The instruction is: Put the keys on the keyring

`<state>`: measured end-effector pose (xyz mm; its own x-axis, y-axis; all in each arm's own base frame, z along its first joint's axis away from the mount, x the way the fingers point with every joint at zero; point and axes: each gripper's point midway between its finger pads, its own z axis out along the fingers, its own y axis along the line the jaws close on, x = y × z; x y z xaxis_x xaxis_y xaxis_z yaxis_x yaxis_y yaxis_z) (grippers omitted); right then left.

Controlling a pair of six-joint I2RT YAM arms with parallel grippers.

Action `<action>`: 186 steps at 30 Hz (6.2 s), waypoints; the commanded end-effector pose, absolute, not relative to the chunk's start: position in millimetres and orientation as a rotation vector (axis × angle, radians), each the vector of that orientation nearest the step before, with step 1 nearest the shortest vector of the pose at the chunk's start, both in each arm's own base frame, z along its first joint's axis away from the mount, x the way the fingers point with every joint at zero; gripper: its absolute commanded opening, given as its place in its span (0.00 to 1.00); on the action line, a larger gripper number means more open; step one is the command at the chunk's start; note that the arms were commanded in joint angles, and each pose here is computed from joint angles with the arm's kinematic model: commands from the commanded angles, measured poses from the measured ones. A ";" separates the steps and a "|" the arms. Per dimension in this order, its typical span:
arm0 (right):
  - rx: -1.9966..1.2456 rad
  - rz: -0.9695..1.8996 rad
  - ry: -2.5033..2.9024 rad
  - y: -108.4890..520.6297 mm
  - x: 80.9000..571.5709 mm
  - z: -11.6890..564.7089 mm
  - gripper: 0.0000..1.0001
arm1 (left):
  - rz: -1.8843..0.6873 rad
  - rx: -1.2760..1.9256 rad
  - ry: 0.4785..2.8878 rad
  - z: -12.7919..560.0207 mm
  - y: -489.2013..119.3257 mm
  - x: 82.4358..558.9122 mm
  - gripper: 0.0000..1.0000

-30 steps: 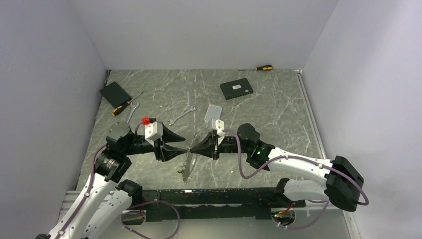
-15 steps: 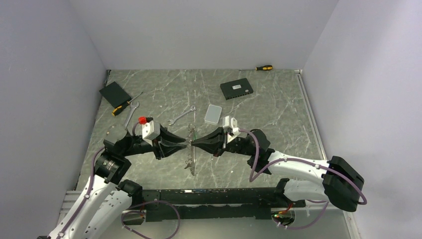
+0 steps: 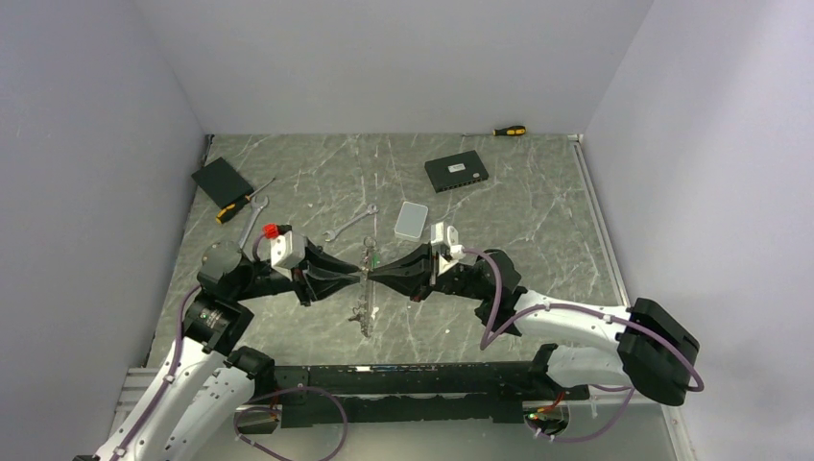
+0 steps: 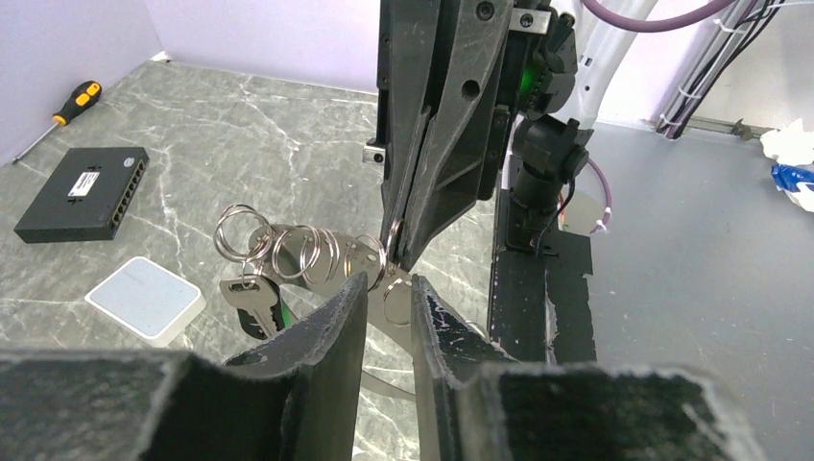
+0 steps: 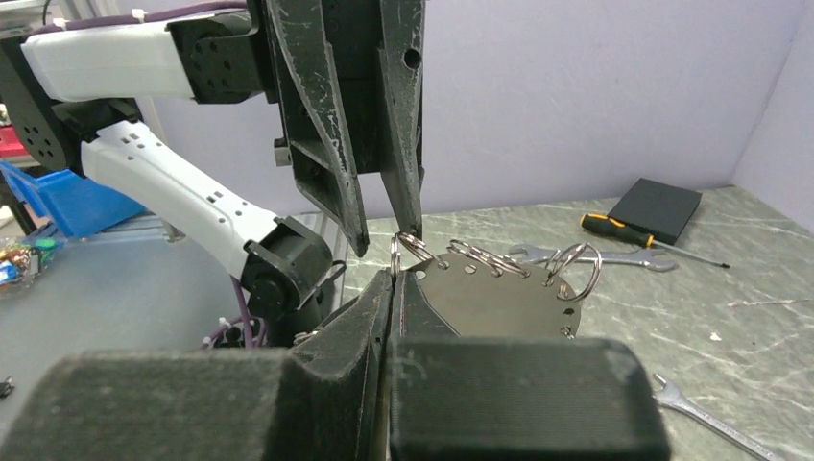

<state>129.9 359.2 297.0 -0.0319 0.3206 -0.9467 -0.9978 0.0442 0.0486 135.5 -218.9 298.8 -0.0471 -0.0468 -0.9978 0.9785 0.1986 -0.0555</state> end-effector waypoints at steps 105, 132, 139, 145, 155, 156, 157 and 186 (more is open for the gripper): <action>-0.852 1.406 0.956 368.2 112.8 330.9 0.00 | -1.026 0.880 1.352 302.5 -210.6 155.7 0.45; -0.764 1.371 0.946 369.6 127.8 350.3 0.00 | -1.160 1.012 1.299 302.4 -222.0 135.5 0.23; -0.722 1.366 0.966 369.9 134.3 352.8 0.00 | -1.174 1.014 1.294 303.5 -222.5 133.5 0.25; -0.694 1.369 0.978 370.3 138.5 356.5 0.00 | -1.182 1.008 1.287 306.0 -222.1 131.2 0.46; -0.661 1.386 0.962 369.7 139.9 362.7 0.00 | -1.217 0.957 1.268 317.7 -221.5 128.0 0.29; -0.654 1.389 0.957 369.7 140.2 363.5 0.00 | -1.221 0.951 1.269 318.2 -221.4 128.1 0.29; -0.649 1.389 0.950 369.3 140.9 364.9 0.00 | -1.223 0.945 1.269 319.1 -221.3 128.3 0.28; -0.671 1.436 0.917 382.5 143.4 359.4 0.28 | -1.158 0.927 1.323 327.7 -218.1 140.5 0.00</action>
